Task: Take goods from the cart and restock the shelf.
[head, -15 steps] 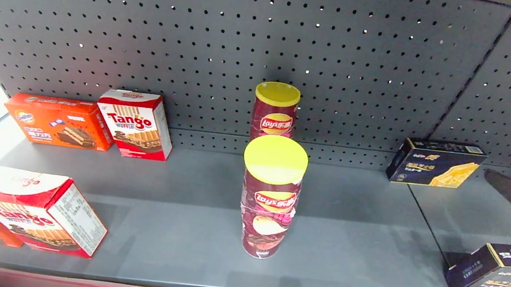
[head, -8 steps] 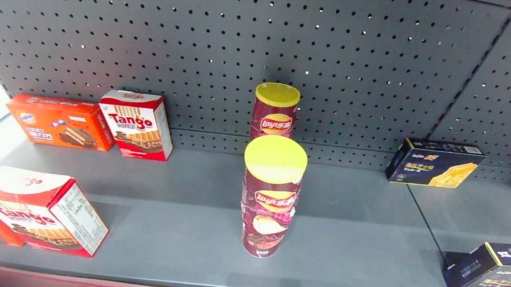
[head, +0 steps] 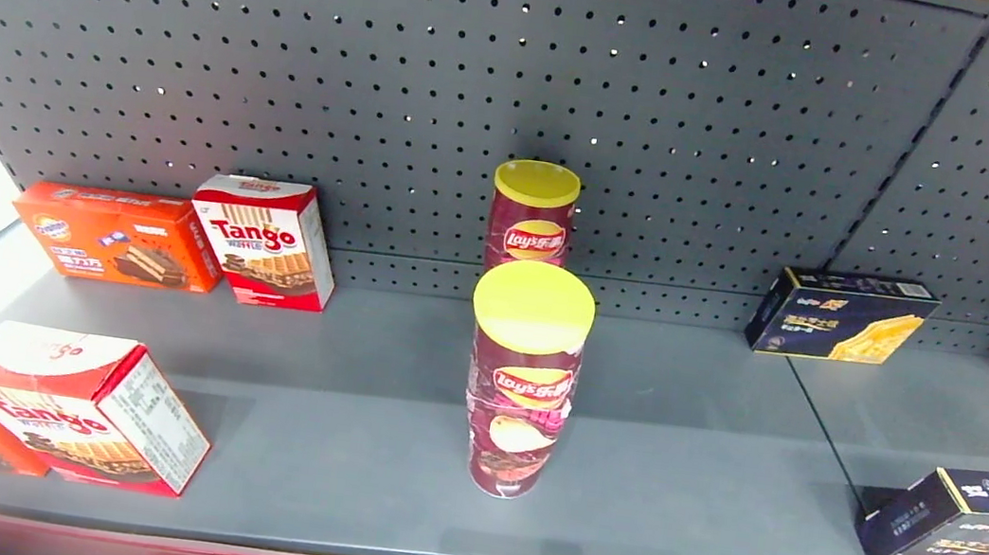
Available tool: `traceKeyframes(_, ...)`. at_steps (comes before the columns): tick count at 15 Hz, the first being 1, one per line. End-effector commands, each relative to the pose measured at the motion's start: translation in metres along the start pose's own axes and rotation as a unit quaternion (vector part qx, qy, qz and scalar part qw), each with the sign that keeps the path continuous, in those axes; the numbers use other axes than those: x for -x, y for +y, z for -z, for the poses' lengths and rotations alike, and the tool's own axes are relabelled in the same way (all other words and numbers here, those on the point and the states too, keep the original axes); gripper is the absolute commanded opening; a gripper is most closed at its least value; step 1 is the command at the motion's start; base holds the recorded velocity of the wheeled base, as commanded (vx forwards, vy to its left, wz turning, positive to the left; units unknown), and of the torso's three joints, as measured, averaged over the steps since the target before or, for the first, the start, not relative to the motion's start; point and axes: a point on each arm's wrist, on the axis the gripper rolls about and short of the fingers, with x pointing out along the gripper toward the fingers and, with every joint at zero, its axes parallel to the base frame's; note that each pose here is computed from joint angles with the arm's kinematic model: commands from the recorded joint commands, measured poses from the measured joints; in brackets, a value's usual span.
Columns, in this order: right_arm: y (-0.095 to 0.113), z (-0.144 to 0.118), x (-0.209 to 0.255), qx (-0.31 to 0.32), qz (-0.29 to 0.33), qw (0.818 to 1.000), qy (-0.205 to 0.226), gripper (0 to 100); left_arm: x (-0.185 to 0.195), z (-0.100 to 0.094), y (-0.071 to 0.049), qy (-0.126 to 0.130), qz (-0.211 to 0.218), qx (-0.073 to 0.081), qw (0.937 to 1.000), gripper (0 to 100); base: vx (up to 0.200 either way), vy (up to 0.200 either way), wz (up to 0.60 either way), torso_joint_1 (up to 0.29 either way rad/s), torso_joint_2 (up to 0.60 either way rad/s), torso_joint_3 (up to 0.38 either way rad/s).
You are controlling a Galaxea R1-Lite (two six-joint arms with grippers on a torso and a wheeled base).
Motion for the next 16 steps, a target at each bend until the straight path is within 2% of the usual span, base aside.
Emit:
traceKeyframes(1, 0.001, 0.029, 0.002, -0.020, 0.012, 0.999, 0.023, 100, -0.001, 0.020, -0.006, 0.045, 0.012, -0.001, 0.9989, 100, 0.000, 0.000, 0.00, 0.000, 0.00, 0.000)
traceKeyframes(3, 0.001, 0.037, 0.002, -0.018, 0.009, 0.998, 0.062, 100, 0.000, 0.026, -0.008, 0.076, 0.023, -0.003, 0.9969, 100, 0.000, 0.000, 0.00, 0.000, 0.00, 0.000)
traceKeyframes(4, 0.003, 0.041, 0.003, -0.015, -0.026, 0.996, 0.082, 100, 0.001, 0.030, -0.009, 0.095, 0.028, -0.002, 0.9950, 100, 0.000, 0.000, 0.00, 0.000, 0.00, 0.000)
traceKeyframes(5, 0.004, 0.042, 0.003, -0.019, -0.048, 0.995, 0.085, 100, 0.001, 0.030, -0.009, 0.094, 0.027, 0.007, 0.9952, 100, 0.000, 0.000, 0.00, 0.000, 0.00, 0.000)
traceKeyframes(7, 0.004, 0.047, 0.004, -0.020, -0.046, 0.992, 0.115, 100, 0.001, 0.030, -0.008, 0.099, 0.019, 0.035, 0.9943, 100, 0.000, 0.000, 0.00, 0.000, 0.00, 0.000)
traceKeyframes(8, 0.004, 0.047, 0.004, -0.017, -0.043, 0.992, 0.115, 100, 0.001, 0.031, -0.008, 0.107, 0.005, 0.039, 0.9935, 100, 0.000, 0.000, 0.00, 0.000, 0.00, 0.000)
traceKeyframes(9, 0.004, 0.047, 0.004, -0.017, -0.036, 0.992, 0.116, 100, 0.000, 0.032, -0.008, 0.120, -0.011, 0.037, 0.9920, 100, 0.000, 0.000, 0.00, 0.000, 0.00, 0.000)
traceKeyframes(10, 0.005, 0.047, 0.004, -0.017, -0.026, 0.993, 0.117, 100, -0.002, 0.032, -0.008, 0.146, -0.043, 0.032, 0.9878, 100, 0.000, 0.000, 0.00, 0.000, 0.00, 0.000)
traceKeyframes(13, 0.005, 0.047, 0.003, -0.016, -0.027, 0.992, 0.124, 100, -0.002, 0.031, -0.009, 0.162, -0.095, 0.030, 0.9818, 100, 0.000, 0.000, 0.00, 0.000, 0.00, 0.000)
traceKeyframes(14, 0.005, 0.047, 0.002, -0.016, -0.029, 0.991, 0.130, 100, 0.000, 0.031, -0.010, 0.154, -0.110, 0.030, 0.9814, 100, 0.000, 0.000, 0.00, 0.000, 0.00, 0.000)
traceKeyframes(15, 0.005, 0.047, 0.002, -0.016, -0.031, 0.991, 0.129, 100, 0.004, 0.031, -0.011, 0.127, -0.100, 0.033, 0.9864, 100, 0.000, 0.000, 0.00, 0.000, 0.00, 0.000)
traceKeyframes(16, 0.005, 0.047, 0.002, -0.016, -0.032, 0.991, 0.127, 100, 0.009, 0.030, -0.014, 0.084, -0.065, 0.047, 0.9933, 100, 0.000, 0.000, 0.00, 0.000, 0.00, 0.000)
